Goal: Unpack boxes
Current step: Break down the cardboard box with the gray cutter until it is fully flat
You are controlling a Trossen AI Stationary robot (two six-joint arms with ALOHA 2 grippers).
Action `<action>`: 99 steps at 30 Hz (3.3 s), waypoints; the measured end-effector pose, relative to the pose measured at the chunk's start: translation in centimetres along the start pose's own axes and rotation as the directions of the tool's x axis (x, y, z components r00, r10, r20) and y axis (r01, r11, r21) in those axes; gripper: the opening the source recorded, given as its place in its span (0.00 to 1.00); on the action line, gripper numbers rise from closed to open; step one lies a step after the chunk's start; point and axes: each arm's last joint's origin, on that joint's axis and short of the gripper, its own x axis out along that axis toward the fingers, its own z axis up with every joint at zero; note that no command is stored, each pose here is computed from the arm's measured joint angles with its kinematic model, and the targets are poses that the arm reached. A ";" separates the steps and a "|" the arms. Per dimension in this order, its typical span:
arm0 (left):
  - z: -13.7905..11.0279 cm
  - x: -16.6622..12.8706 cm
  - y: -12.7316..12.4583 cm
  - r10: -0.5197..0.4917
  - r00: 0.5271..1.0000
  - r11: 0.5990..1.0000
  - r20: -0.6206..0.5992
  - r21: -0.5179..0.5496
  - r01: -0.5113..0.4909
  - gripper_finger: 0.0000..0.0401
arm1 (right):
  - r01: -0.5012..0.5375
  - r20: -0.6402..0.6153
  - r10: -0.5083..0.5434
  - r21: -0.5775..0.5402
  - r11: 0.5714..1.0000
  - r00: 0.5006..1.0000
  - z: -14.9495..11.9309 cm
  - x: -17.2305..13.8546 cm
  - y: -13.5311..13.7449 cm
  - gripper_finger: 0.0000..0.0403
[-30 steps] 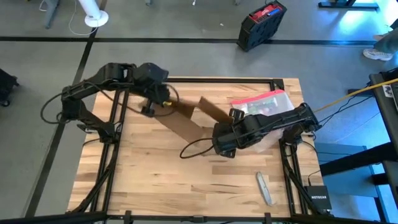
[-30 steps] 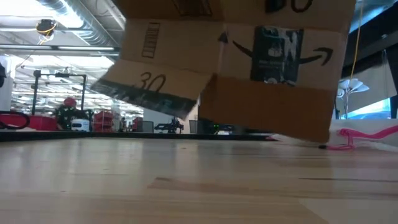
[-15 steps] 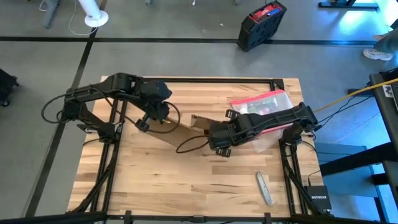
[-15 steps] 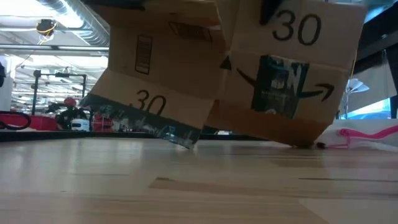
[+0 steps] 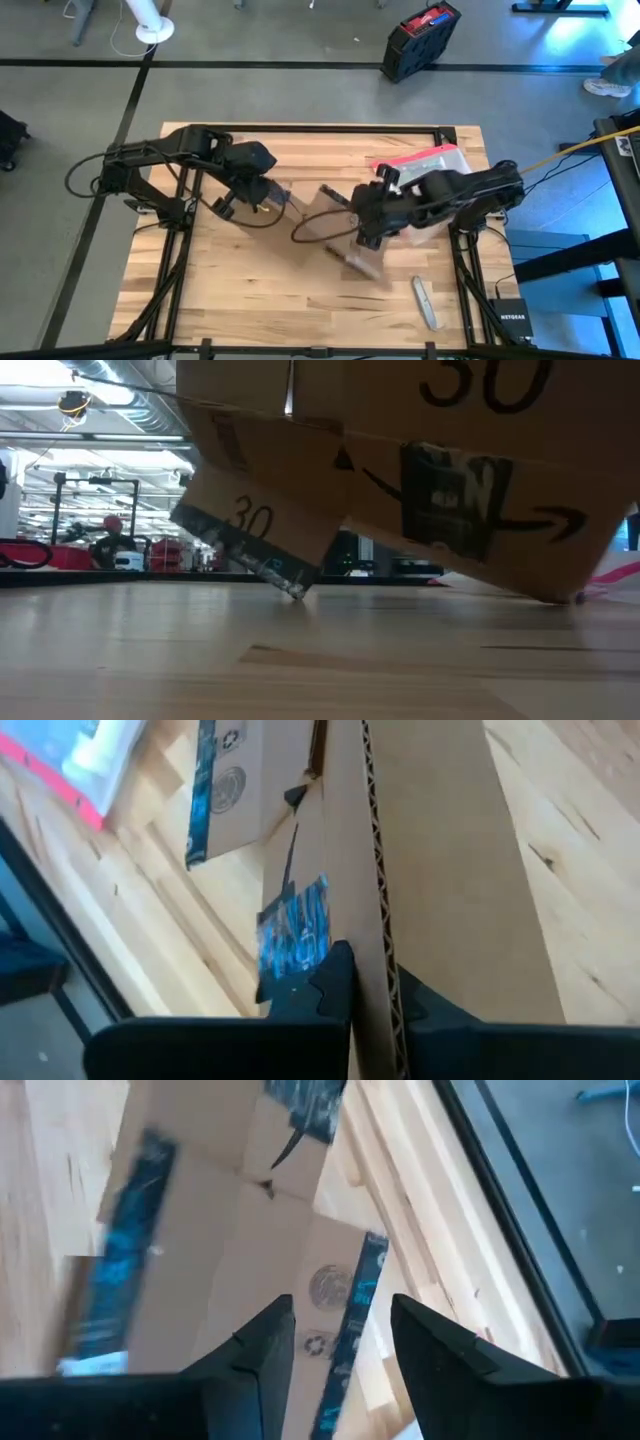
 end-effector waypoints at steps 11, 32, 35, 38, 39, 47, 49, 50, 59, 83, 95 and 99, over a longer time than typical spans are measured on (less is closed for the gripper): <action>1.6 -0.1 -3.0 -0.065 0.997 0.980 -0.030 0.185 0.069 0.00 | -0.023 -0.100 0.026 0.029 0.999 0.995 -0.4 2.3 -0.4 0.40; 1.6 -0.1 -3.9 -0.256 0.966 0.945 0.029 -0.206 0.256 0.48 | 0.004 -0.091 -0.001 0.036 0.999 0.996 0.6 4.6 -2.3 0.40; 1.4 0.4 -4.0 -0.243 0.970 0.945 -0.003 -0.228 0.236 0.50 | -0.066 -0.065 0.069 0.049 0.997 0.996 1.1 4.7 -2.2 0.40; 0.8 1.5 -4.5 -0.266 0.963 0.938 -0.050 -0.243 0.247 0.51 | -0.194 0.034 0.192 0.047 0.980 0.981 2.3 5.1 -1.2 0.40; 0.5 2.0 -4.7 -0.276 0.959 0.936 -0.071 -0.245 0.252 0.51 | -0.212 0.057 0.210 0.036 0.977 0.976 2.5 5.4 -1.0 0.40; -1.2 5.0 -5.9 -0.328 0.924 0.915 -0.197 -0.309 0.258 0.51 | -0.325 0.025 0.325 0.024 0.945 0.946 1.6 12.2 0.7 0.40; -1.5 5.2 -6.2 -0.333 0.920 0.908 -0.207 -0.333 0.254 0.51 | -0.362 0.055 0.361 0.024 0.932 0.931 1.3 13.9 1.1 0.40; -1.6 5.3 -6.2 -0.335 0.918 0.904 -0.212 -0.345 0.251 0.51 | -0.375 0.058 0.373 0.023 0.927 0.926 1.1 14.9 1.3 0.40; -2.3 5.8 -7.0 -0.411 0.890 0.842 -0.198 -0.456 0.287 0.51 | -0.493 0.023 0.493 0.019 0.870 0.870 0.0 22.8 3.0 0.40; -4.5 10.4 -7.9 -0.276 0.960 0.813 -0.041 -0.544 0.210 0.51 | -0.546 -0.177 0.530 -0.049 0.837 0.829 -2.0 23.9 4.7 0.40; -7.7 18.7 -9.7 -0.254 0.961 0.743 0.110 -0.614 0.267 0.51 | -0.522 -0.259 0.496 -0.039 0.852 0.829 -7.3 25.9 6.9 0.40; -9.3 20.4 -10.1 -0.241 0.964 0.717 0.110 -0.650 0.253 0.51 | -0.524 -0.234 0.504 -0.030 0.851 0.831 -8.2 26.5 7.1 0.40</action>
